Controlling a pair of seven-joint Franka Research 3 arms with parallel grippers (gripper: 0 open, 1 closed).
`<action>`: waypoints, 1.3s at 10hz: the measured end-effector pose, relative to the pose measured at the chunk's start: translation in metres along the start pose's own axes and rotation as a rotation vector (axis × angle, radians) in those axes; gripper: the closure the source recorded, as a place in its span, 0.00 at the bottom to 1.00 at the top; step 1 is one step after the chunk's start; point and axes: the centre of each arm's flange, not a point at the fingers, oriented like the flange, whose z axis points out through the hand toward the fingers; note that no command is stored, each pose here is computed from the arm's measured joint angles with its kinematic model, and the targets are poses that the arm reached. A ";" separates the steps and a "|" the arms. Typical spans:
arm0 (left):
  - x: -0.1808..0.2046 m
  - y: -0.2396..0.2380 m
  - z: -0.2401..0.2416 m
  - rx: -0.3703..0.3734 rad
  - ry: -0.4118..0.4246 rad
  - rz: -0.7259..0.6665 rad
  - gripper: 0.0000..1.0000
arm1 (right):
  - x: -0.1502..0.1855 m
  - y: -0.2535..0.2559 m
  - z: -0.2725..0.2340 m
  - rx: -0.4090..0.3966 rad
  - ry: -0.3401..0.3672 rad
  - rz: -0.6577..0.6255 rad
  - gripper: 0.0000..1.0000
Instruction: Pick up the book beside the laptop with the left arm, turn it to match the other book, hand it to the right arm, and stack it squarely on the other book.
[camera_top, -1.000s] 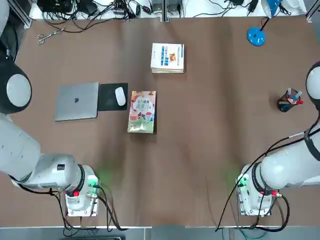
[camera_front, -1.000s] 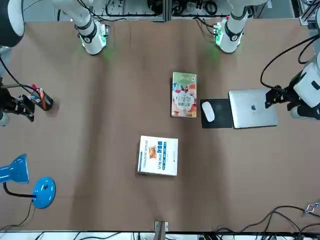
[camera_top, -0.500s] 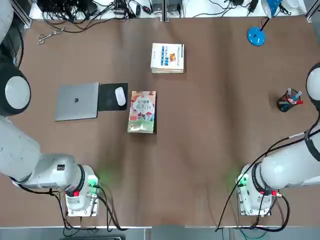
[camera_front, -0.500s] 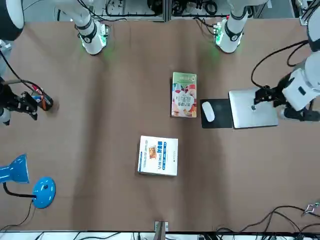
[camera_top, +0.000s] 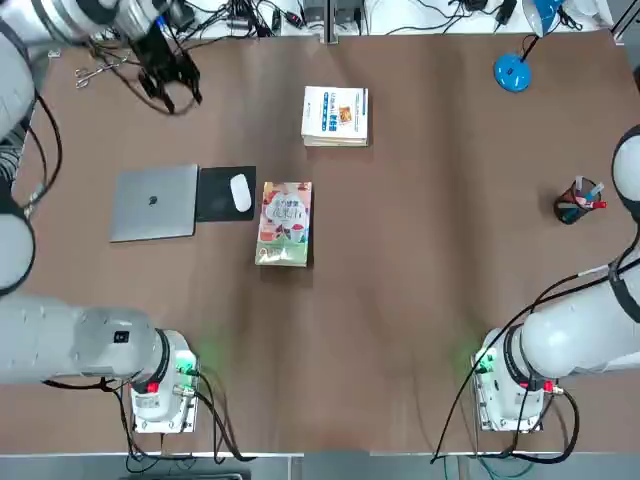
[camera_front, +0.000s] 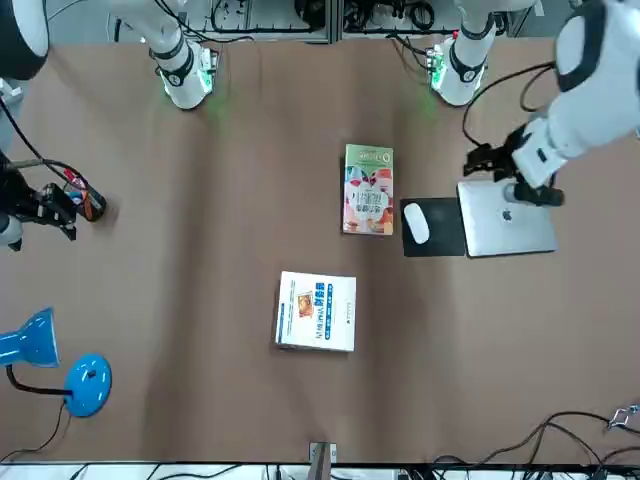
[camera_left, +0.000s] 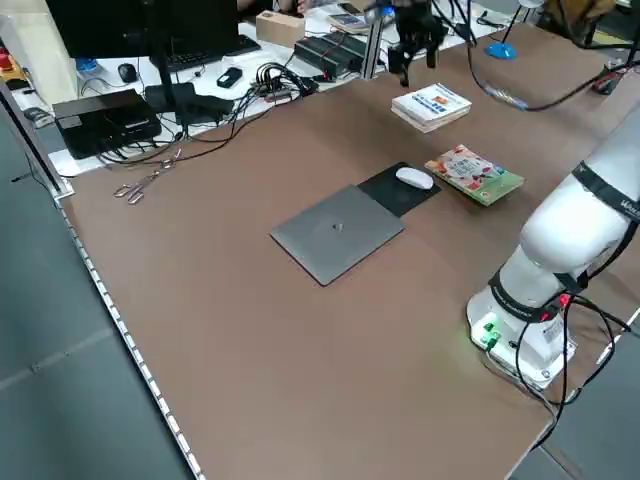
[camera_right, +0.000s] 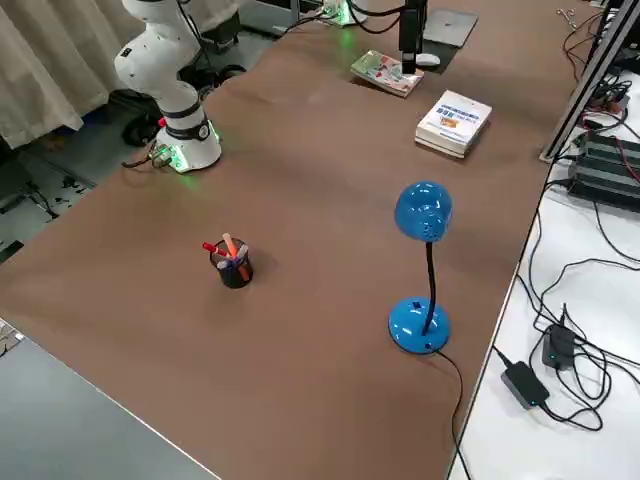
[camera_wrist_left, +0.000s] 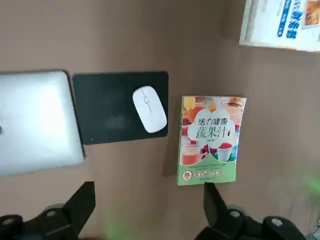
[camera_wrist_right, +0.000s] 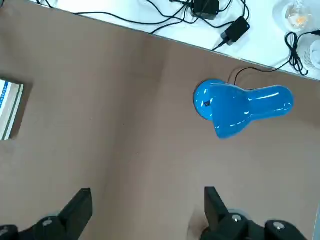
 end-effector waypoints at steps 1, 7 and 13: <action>-0.017 -0.003 0.037 -0.015 -0.013 -0.007 0.03 | 0.001 -0.003 0.000 0.001 0.001 -0.005 0.01; -0.073 -0.022 0.171 -0.199 -0.046 -0.010 0.05 | -0.011 0.015 0.008 0.116 -0.054 0.054 0.01; -0.110 -0.041 0.291 -0.389 -0.101 -0.076 0.07 | -0.014 0.024 0.010 0.117 -0.063 0.069 0.01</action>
